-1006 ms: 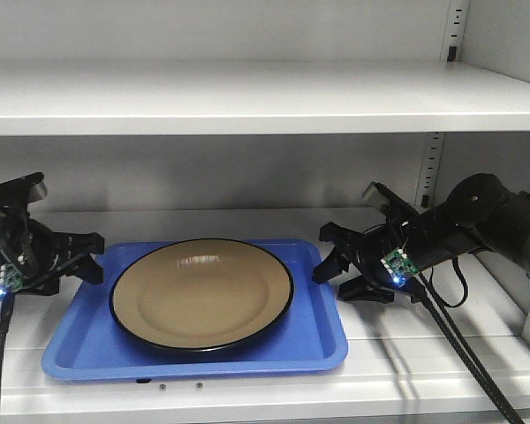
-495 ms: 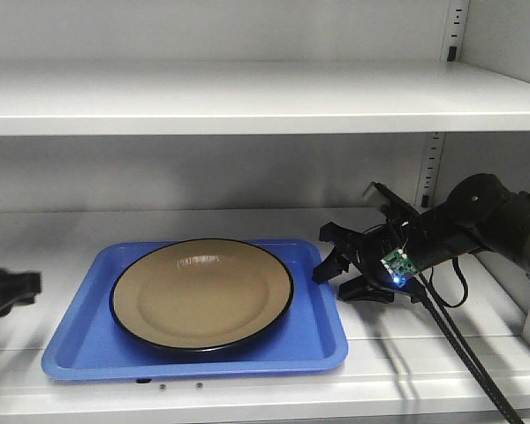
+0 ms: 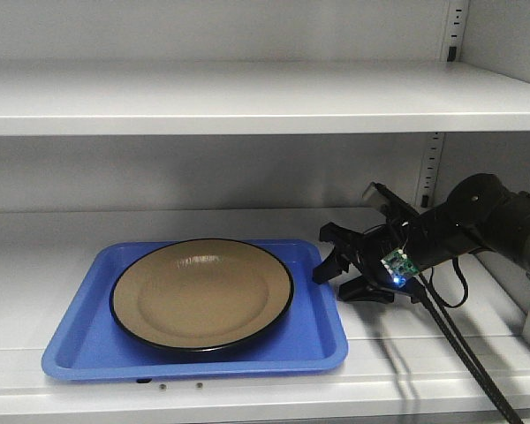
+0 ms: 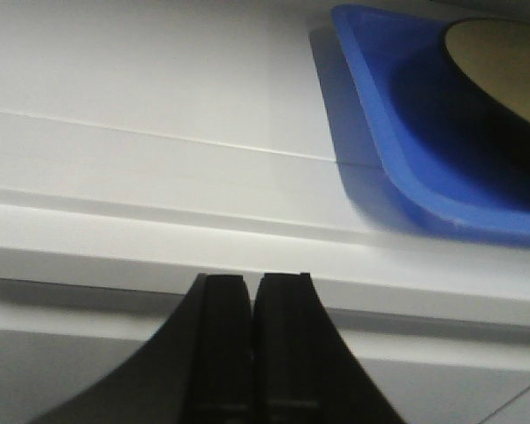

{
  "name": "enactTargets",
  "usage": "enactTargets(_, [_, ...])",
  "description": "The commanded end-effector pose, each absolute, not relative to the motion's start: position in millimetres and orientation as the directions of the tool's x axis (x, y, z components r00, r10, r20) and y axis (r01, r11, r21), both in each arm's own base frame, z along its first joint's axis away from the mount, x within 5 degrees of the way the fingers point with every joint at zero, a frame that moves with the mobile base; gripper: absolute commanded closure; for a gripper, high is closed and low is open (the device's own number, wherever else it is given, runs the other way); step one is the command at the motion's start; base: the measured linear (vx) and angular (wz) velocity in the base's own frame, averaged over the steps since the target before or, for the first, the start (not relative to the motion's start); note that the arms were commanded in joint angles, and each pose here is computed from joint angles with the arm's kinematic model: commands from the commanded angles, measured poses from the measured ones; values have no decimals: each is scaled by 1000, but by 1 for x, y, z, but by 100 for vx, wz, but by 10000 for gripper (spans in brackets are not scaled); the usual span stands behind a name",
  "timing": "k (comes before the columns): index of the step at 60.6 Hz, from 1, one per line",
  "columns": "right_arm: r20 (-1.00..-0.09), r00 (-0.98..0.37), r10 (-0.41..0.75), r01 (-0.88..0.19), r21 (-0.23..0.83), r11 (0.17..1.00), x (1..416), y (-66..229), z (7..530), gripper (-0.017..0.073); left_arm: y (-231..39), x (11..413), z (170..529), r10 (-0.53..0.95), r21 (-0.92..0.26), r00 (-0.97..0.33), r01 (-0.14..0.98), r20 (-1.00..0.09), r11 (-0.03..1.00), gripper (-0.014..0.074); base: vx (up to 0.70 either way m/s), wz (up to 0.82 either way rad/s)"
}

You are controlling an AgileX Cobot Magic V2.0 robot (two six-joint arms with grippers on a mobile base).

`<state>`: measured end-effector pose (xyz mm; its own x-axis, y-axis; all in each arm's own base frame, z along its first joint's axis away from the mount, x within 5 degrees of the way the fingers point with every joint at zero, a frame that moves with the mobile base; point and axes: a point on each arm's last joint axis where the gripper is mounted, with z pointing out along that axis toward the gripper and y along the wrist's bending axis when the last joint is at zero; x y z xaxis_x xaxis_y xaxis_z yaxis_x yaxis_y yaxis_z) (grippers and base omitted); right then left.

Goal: Place disk in tray to left cabinet

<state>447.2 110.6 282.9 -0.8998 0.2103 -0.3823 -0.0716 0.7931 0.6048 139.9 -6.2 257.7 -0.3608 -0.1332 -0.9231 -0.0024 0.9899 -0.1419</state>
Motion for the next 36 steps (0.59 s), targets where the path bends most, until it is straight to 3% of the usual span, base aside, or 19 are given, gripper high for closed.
enactTargets(1, [-476,-846,242,-133,627,767,439,109,325,174,-4,127,266,-53,-58,-222,15,-974,998,510,0,0])
enactTargets(18, [-476,-846,241,-134,627,768,439,109,325,174,-2,81,222,-17,-20,-124,25,-992,999,576,0,0])
enactTargets(36, [-476,-846,241,-134,627,768,439,109,325,174,-2,57,190,-21,-22,-43,30,-999,999,583,0,0])
